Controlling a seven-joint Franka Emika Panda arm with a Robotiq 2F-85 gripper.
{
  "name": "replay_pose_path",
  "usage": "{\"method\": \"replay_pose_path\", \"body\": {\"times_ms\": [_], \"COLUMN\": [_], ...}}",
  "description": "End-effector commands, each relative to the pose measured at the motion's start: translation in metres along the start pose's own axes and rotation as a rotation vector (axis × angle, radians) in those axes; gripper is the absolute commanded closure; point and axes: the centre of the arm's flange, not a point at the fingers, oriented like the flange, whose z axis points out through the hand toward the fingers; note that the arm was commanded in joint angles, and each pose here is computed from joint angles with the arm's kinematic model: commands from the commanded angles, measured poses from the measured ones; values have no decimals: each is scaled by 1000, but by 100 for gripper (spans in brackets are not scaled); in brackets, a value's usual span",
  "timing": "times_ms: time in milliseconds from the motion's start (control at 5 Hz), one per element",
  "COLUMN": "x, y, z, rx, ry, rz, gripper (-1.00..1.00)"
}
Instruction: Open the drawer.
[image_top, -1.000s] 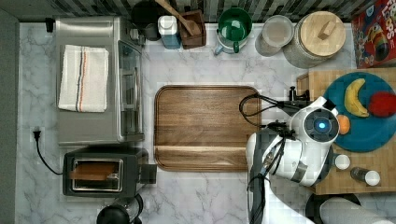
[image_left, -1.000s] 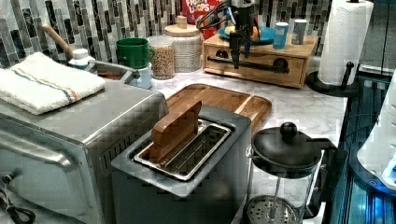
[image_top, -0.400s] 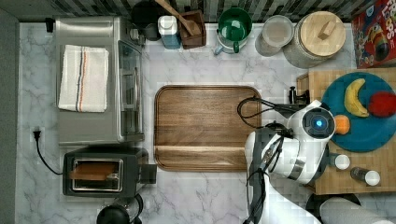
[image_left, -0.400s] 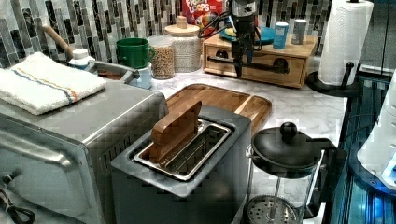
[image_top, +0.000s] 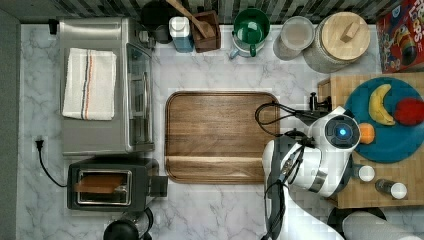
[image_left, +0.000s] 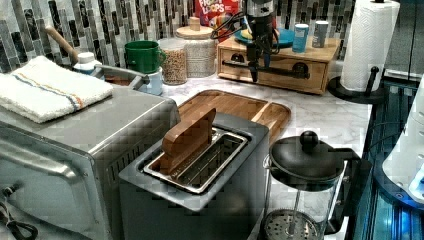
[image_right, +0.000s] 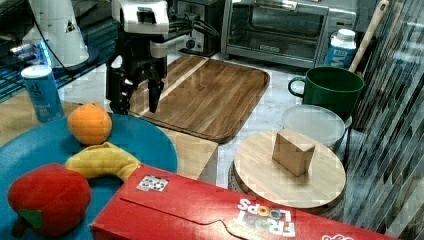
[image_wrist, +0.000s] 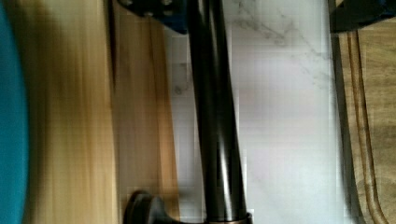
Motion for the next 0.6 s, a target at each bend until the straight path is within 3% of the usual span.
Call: {"method": "replay_pose_path", "body": {"times_ms": [200,600], "x": [46,33], "y": [-147,-223], "z": [-7,-17], "rx": [91,154], "ry": [124,74], "rz": [34,22], "gripper": [-100,-100]}}
